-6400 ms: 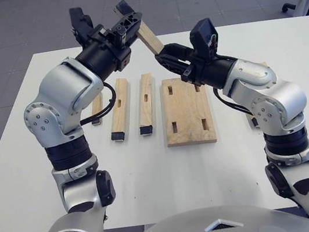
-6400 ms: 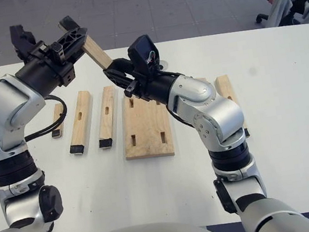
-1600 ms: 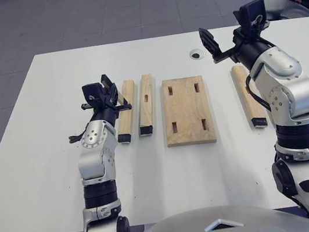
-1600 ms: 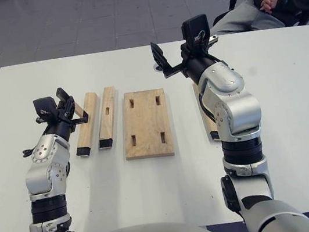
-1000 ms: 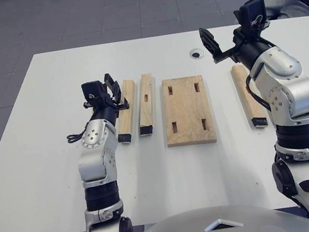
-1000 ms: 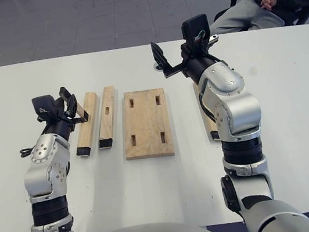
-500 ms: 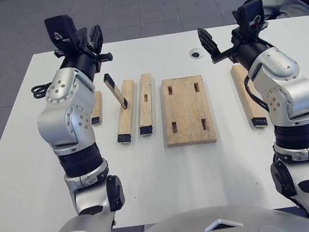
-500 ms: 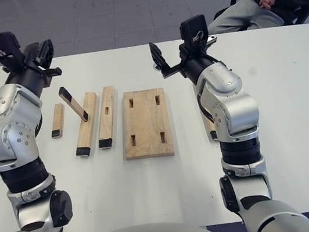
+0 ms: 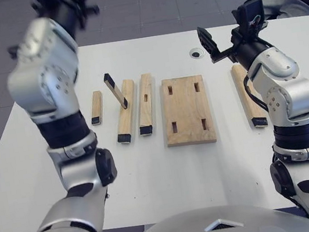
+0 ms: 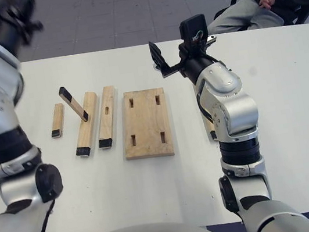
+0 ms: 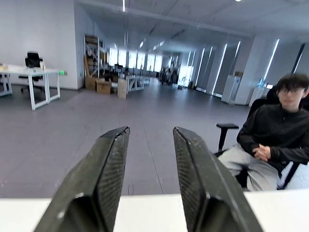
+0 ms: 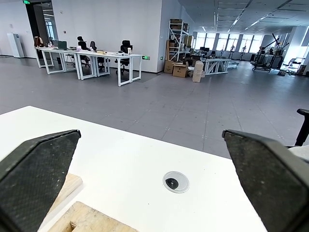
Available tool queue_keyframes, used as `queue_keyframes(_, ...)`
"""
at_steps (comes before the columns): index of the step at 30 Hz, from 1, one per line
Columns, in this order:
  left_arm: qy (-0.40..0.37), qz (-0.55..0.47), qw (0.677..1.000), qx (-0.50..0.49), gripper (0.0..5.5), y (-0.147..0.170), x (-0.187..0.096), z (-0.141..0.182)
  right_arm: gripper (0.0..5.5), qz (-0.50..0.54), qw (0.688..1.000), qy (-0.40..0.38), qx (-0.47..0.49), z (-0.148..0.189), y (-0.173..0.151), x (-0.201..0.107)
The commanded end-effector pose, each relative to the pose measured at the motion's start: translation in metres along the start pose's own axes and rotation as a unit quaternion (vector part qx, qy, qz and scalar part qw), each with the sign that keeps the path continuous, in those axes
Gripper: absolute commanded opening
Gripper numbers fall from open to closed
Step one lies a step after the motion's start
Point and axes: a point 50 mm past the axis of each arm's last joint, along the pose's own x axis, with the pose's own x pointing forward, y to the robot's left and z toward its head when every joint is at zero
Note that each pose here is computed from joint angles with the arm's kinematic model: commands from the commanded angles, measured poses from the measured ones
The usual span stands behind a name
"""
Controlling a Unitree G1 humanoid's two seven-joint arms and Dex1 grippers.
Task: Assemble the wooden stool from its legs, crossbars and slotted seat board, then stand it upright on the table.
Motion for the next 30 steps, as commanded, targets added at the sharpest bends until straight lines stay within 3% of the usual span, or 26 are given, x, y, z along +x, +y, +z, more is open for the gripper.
queue_keyframes(1, 0.116, 0.008, 0.993, -0.03, 1.67, 0.017, 0.004, -0.05, 5.48, -0.001, 1.0, -0.008, -0.001, 0.004, 0.001, 0.001)
queue_keyframes(5, 0.331, -0.026, 0.939, -0.093, 1.67, 0.007, -0.042, -0.159, 5.48, -0.004, 1.0, -0.009, 0.002, 0.004, 0.001, 0.0)
queue_keyframes(7, 0.388, -0.015, 0.914, -0.117, 1.67, 0.007, -0.071, -0.197, 5.48, -0.007, 1.0, -0.01, 0.003, 0.004, 0.0, 0.0)
queue_keyframes(9, 0.4, 0.001, 0.907, -0.129, 1.67, 0.008, -0.086, -0.211, 5.48, -0.011, 1.0, -0.01, 0.004, 0.005, -0.002, 0.0)
queue_keyframes(15, 0.317, 0.039, 0.941, -0.111, 1.67, 0.027, -0.068, -0.174, 5.48, -0.014, 1.0, -0.01, 0.01, 0.003, -0.001, -0.002)
queue_keyframes(18, 0.221, 0.049, 0.972, -0.066, 1.67, 0.037, -0.041, -0.112, 5.48, -0.013, 1.0, -0.011, 0.01, 0.003, 0.0, -0.002)
queue_keyframes(21, 0.138, 0.026, 0.989, -0.036, 1.67, 0.026, -0.034, -0.052, 5.48, -0.012, 1.0, -0.009, 0.009, 0.003, 0.0, -0.004)
queue_keyframes(24, 0.137, -0.012, 0.99, -0.021, 1.87, 0.008, -0.056, -0.032, 5.48, -0.012, 1.0, -0.006, 0.01, 0.002, 0.001, -0.006)
queue_keyframes(30, 0.336, 0.018, 0.941, 0.043, 2.83, -0.006, -0.152, -0.092, 5.48, -0.028, 1.0, 0.003, 0.01, -0.002, -0.003, -0.017)
